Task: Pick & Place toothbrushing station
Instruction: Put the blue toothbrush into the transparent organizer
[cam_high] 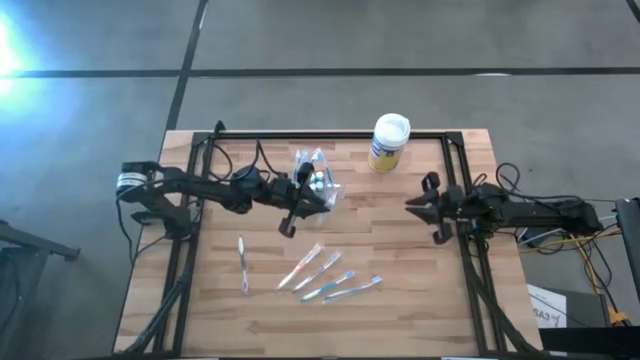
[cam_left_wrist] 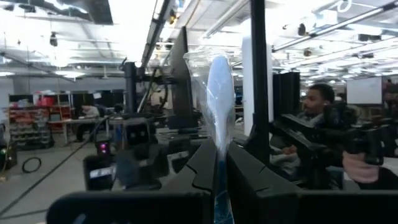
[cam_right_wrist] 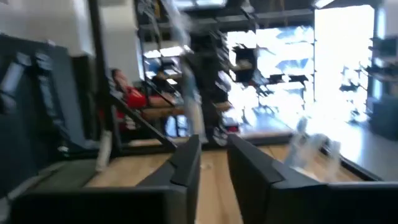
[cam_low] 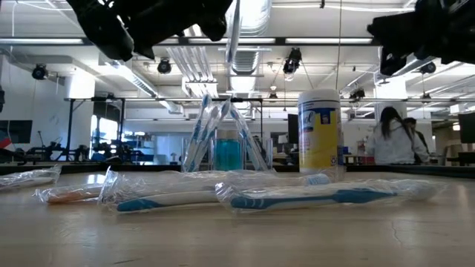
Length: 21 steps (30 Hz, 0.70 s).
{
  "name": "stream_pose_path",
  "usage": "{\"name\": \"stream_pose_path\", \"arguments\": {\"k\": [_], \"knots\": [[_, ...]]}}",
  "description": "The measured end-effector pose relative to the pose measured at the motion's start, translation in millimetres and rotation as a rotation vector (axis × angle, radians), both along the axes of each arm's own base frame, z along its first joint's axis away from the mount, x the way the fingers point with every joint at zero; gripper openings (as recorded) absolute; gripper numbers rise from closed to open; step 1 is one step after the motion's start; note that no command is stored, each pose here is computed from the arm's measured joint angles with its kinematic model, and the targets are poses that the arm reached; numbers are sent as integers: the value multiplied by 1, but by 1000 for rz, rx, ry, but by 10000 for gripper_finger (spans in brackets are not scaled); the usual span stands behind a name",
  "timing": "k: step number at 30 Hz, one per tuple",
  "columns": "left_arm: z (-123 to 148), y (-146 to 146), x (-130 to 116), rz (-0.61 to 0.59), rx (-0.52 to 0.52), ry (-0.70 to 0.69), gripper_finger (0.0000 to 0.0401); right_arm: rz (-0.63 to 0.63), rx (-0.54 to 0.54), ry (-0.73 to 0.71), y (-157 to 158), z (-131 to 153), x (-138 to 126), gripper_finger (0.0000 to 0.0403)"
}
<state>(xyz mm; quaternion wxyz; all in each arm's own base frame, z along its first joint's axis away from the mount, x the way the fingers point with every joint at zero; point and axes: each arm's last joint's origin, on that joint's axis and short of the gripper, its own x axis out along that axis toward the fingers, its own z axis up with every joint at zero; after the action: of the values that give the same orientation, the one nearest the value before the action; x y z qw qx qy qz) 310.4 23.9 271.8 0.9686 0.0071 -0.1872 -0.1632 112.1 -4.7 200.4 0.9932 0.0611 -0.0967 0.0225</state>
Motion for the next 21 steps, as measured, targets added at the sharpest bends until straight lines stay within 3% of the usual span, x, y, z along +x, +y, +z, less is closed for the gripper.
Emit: {"name": "stream_pose_path", "arguments": {"k": [10,17,21], "knots": [[9,-4,7,-20,57,-27,20,-42,9,59,-4,17,39,193],[18,-12,11,-37,84,-60,20,-39,-67,123,-7,45,87,220],[22,-14,12,-43,88,-73,20,67,-94,144,-6,57,117,221]]}}
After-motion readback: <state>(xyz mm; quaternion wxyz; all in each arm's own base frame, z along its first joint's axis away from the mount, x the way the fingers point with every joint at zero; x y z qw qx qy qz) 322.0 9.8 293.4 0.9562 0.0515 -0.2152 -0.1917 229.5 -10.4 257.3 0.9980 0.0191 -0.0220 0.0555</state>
